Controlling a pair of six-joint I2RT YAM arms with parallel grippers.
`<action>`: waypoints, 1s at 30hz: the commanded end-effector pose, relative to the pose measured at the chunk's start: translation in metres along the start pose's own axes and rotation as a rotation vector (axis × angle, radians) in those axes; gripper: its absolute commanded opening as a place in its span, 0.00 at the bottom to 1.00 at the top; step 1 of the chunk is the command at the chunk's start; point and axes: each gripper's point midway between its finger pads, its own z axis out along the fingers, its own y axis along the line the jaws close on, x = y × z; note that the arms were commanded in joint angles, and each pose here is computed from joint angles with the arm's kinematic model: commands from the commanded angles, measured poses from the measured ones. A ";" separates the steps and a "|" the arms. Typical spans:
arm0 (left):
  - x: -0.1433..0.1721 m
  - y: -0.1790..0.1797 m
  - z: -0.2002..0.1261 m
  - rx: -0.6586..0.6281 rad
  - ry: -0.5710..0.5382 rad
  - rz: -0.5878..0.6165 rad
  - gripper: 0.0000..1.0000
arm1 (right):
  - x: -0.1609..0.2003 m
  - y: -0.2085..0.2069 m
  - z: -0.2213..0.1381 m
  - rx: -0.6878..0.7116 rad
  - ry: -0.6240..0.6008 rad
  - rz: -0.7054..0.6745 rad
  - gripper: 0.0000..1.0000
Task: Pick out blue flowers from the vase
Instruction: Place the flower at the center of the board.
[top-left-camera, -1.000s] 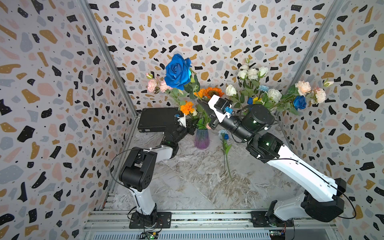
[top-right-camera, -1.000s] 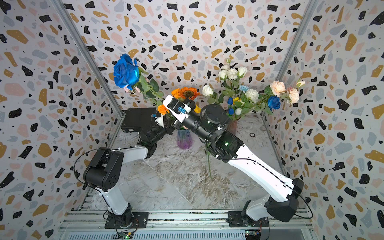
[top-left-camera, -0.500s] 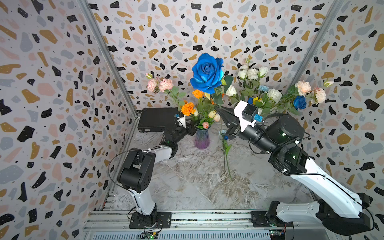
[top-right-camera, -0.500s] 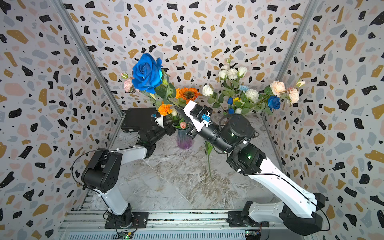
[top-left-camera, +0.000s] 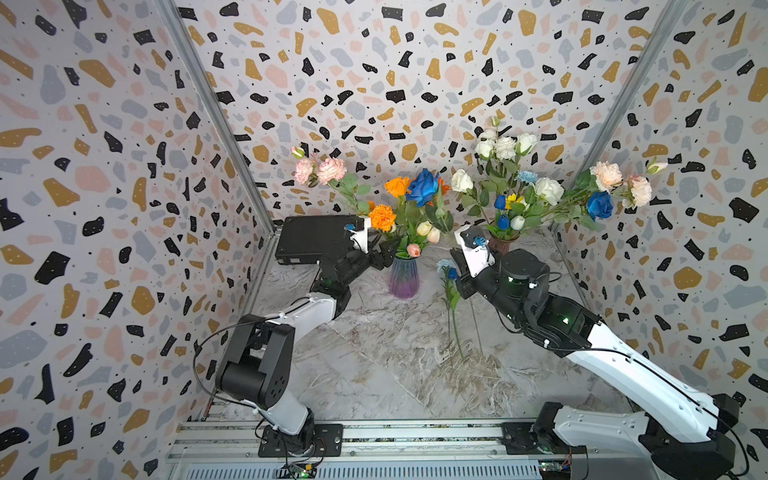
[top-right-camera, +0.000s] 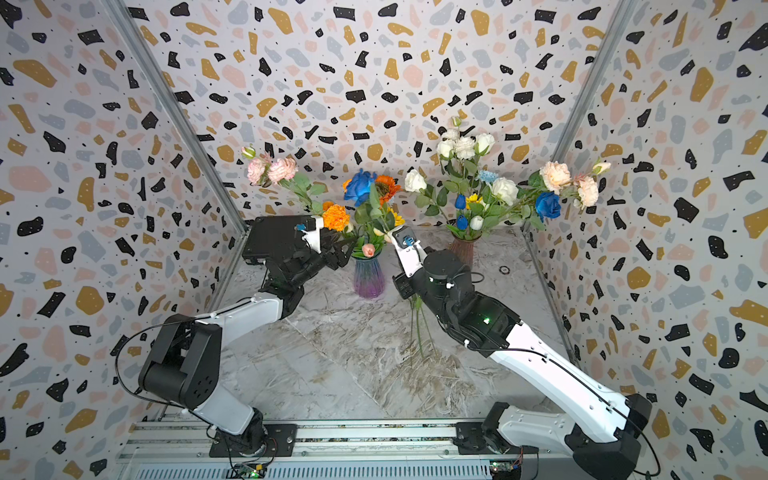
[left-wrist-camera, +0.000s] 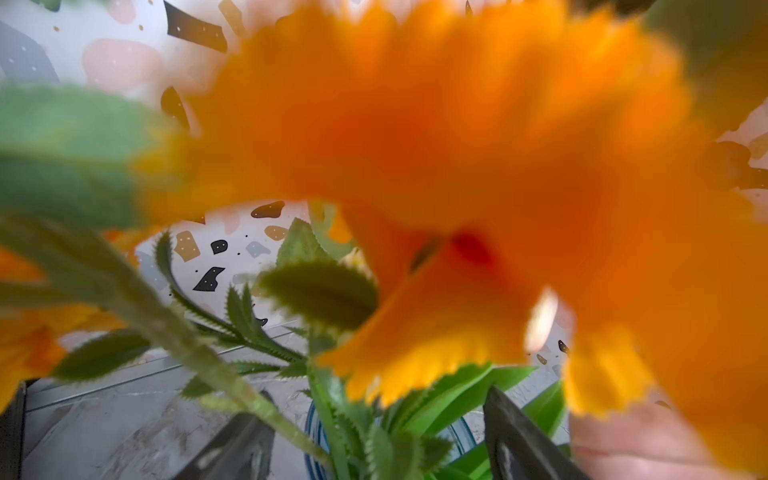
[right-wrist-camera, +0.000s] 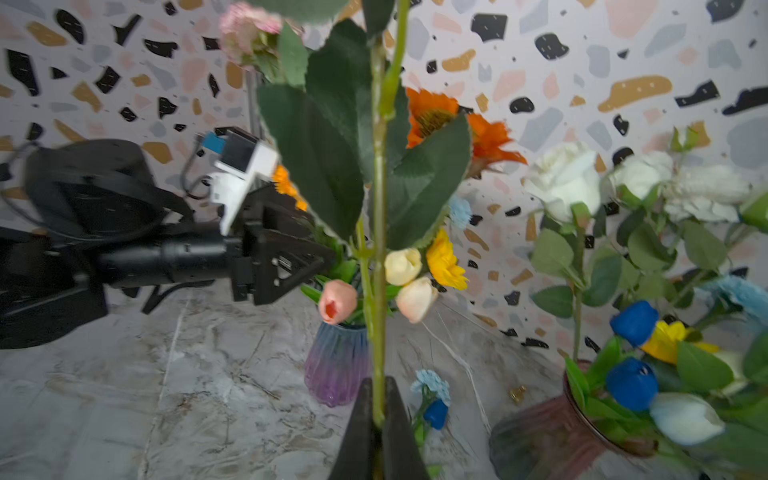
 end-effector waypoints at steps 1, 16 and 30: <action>-0.013 -0.012 -0.012 0.017 -0.020 0.059 0.78 | 0.006 -0.034 -0.014 0.070 0.024 0.161 0.00; -0.026 -0.031 -0.043 0.007 -0.036 0.101 0.79 | 0.109 -0.066 0.026 0.062 0.430 0.272 0.00; -0.016 -0.047 -0.039 0.041 -0.014 0.091 0.80 | 0.163 -0.062 0.086 0.057 0.593 0.224 0.00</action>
